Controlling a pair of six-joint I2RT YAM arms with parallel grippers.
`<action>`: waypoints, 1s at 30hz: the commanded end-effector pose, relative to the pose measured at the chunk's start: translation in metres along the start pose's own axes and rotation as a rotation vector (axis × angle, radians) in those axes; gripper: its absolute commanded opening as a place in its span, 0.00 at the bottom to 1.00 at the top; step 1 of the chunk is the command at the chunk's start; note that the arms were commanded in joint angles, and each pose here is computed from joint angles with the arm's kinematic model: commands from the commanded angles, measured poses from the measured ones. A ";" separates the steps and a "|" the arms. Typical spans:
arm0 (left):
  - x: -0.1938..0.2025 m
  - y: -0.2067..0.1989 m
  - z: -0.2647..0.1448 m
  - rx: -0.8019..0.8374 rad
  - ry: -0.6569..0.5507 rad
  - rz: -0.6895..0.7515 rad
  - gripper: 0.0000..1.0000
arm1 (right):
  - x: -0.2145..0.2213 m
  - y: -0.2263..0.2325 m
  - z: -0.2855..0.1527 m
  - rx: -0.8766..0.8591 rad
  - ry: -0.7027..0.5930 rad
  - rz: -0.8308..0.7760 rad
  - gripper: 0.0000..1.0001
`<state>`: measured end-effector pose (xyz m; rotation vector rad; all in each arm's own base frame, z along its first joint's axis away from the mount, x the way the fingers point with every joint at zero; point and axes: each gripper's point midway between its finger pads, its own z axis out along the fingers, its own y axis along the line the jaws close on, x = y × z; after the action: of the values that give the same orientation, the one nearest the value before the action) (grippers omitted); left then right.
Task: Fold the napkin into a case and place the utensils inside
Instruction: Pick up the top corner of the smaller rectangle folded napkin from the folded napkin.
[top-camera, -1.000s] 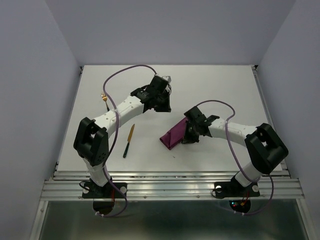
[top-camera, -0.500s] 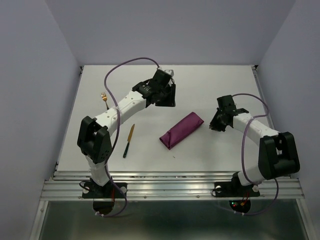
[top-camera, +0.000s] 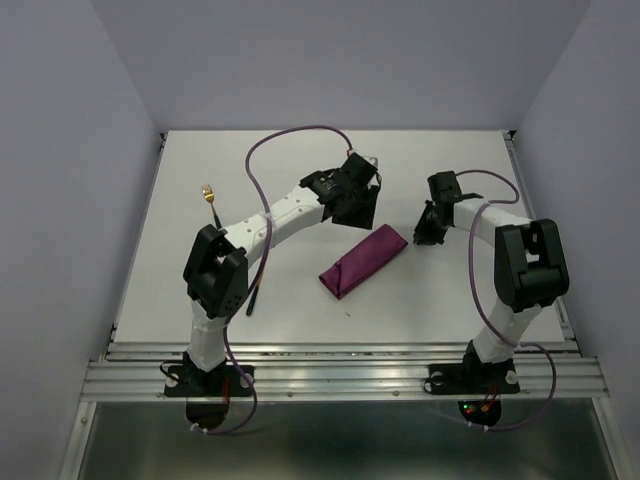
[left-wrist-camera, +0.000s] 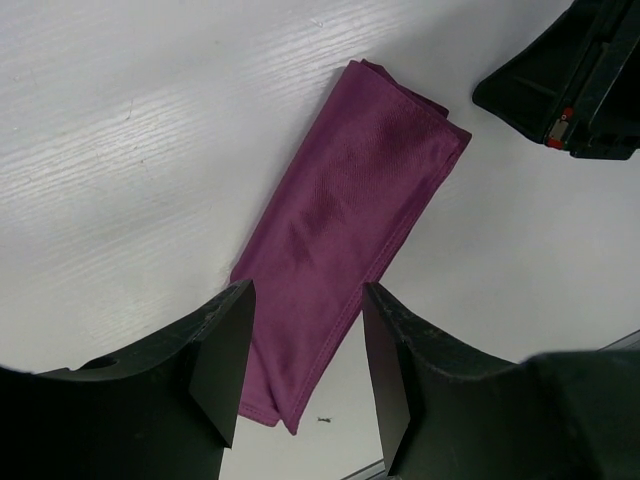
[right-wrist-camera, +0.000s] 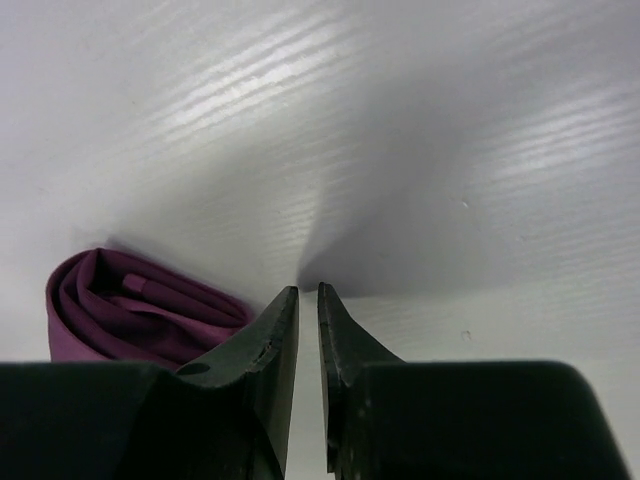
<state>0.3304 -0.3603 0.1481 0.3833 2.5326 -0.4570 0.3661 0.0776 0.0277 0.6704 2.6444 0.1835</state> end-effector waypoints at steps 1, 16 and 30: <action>-0.026 -0.009 -0.020 0.022 -0.079 -0.011 0.58 | -0.019 0.027 0.004 -0.100 -0.023 -0.021 0.19; -0.022 -0.014 -0.029 0.005 -0.157 -0.026 0.63 | 0.041 0.044 0.001 -0.243 0.080 -0.058 0.18; -0.006 -0.037 -0.020 -0.047 -0.216 0.114 0.72 | 0.016 0.003 -0.031 -0.060 -0.075 -0.024 0.27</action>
<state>0.3106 -0.3780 0.1365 0.4107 2.4248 -0.3804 0.3340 0.1140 0.0313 0.5647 2.6451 0.3717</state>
